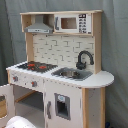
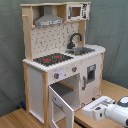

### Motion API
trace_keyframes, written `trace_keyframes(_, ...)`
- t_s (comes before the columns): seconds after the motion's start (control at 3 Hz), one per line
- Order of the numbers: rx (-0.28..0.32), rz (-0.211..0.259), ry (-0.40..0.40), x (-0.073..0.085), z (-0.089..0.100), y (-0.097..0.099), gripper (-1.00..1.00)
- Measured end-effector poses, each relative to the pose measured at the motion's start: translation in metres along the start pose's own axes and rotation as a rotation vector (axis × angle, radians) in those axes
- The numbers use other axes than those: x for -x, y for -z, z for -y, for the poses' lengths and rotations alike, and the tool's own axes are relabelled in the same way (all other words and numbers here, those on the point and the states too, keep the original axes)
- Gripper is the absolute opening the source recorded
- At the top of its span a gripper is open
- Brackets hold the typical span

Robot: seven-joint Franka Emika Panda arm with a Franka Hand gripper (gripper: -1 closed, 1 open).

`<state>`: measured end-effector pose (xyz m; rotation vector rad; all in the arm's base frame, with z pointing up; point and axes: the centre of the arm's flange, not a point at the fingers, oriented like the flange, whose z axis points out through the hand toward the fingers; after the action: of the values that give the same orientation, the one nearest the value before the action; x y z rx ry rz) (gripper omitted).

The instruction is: Play with the kitchen

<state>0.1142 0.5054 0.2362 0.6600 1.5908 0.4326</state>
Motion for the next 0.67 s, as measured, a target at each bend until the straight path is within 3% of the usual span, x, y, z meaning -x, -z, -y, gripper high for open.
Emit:
trace_keyframes(0.33,0.029,-0.038,-0.018,-0.019,-0.029,0.01,1.0)
trace_keyframes(0.67,0.083,-0.059,-0.096,-0.016,-0.063,0.029,1.0)
